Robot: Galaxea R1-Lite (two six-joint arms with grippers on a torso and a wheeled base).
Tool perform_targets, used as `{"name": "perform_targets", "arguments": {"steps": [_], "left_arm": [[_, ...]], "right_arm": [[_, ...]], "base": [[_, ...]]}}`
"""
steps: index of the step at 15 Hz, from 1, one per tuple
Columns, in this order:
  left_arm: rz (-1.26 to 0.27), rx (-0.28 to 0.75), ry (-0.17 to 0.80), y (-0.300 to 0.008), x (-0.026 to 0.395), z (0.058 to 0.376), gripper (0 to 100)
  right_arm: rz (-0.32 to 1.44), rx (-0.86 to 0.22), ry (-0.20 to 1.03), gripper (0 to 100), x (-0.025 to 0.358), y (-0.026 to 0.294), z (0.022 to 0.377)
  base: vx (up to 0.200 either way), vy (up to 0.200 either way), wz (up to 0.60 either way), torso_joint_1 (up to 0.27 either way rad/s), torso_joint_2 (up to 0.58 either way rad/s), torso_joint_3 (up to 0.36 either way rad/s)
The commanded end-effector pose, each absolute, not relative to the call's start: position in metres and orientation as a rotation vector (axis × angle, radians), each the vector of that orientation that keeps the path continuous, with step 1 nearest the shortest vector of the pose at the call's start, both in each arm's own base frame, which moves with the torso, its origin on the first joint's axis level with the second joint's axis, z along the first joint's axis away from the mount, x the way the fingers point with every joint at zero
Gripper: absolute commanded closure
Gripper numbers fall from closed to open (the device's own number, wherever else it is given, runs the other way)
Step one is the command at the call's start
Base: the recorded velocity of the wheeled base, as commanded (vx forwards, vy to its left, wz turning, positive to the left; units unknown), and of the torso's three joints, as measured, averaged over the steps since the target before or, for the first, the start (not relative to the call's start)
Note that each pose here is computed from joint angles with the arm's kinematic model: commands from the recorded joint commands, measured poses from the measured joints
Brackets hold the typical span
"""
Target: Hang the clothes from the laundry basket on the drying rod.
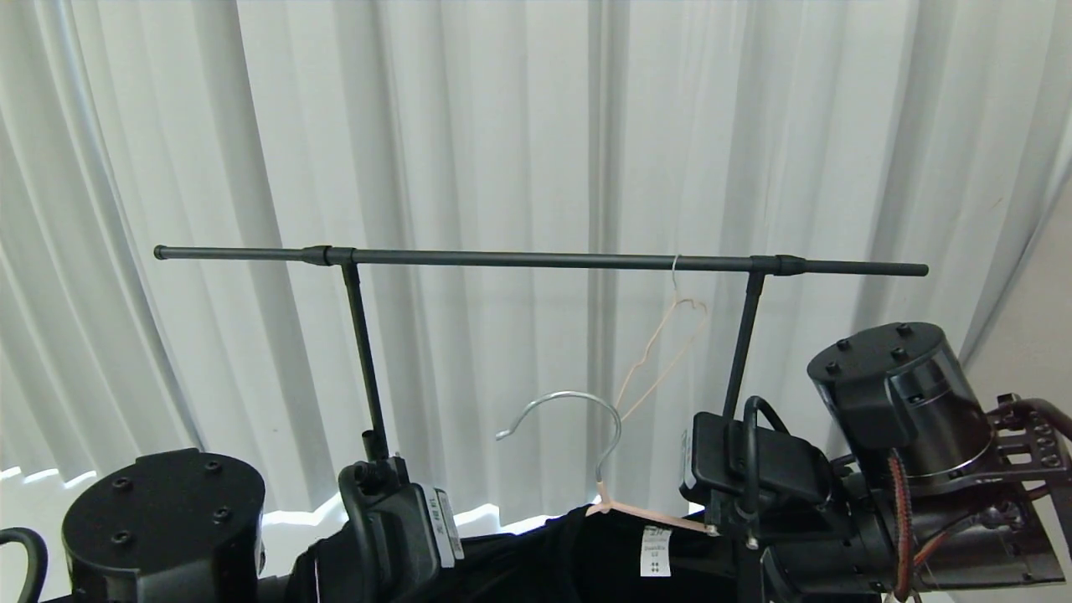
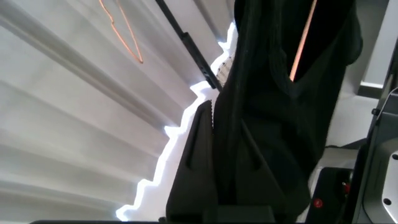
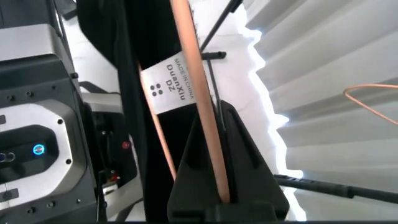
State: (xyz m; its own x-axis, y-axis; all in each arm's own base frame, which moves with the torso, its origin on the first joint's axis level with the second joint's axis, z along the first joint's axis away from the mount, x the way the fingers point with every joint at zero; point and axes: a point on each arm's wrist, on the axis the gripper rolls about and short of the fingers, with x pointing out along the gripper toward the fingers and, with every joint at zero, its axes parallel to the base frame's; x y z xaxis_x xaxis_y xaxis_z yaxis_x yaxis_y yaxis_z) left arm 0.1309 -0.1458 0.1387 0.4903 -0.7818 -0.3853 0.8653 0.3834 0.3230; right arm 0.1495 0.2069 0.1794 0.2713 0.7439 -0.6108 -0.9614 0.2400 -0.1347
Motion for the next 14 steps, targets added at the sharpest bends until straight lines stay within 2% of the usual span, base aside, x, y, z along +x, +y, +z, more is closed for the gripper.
{"name": "perform_targets", "arguments": {"steps": [1,5,9,13,14], "left_arm": [[-1.057,0.524,0.181,-0.146,0.131,0.139,0],[-1.047,0.518,0.188,-0.145,0.132,0.138,0],[-0.97,0.5,0.205,-0.131,0.14,0.138,0],[-0.882,0.496,0.278,-0.108,0.141,0.124,0],[-0.83,0.492,0.322,-0.098,0.144,0.118,0]], "right_arm": [[1.226,-0.542,0.456,100,0.15,0.207,0.181],[1.235,-0.593,0.349,100,0.15,0.205,0.188],[1.181,-0.644,0.255,100,0.154,0.183,0.201],[1.072,-0.642,0.224,100,0.157,0.149,0.209],[1.064,-0.637,0.206,100,0.153,0.144,0.213]], "base": [[0.0,0.0,0.0,0.0,0.0,0.0],[0.0,0.0,0.0,0.0,0.0,0.0],[0.0,0.0,0.0,0.0,0.0,0.0],[0.0,0.0,0.0,0.0,0.0,0.0],[0.0,0.0,0.0,0.0,0.0,0.0]]}}
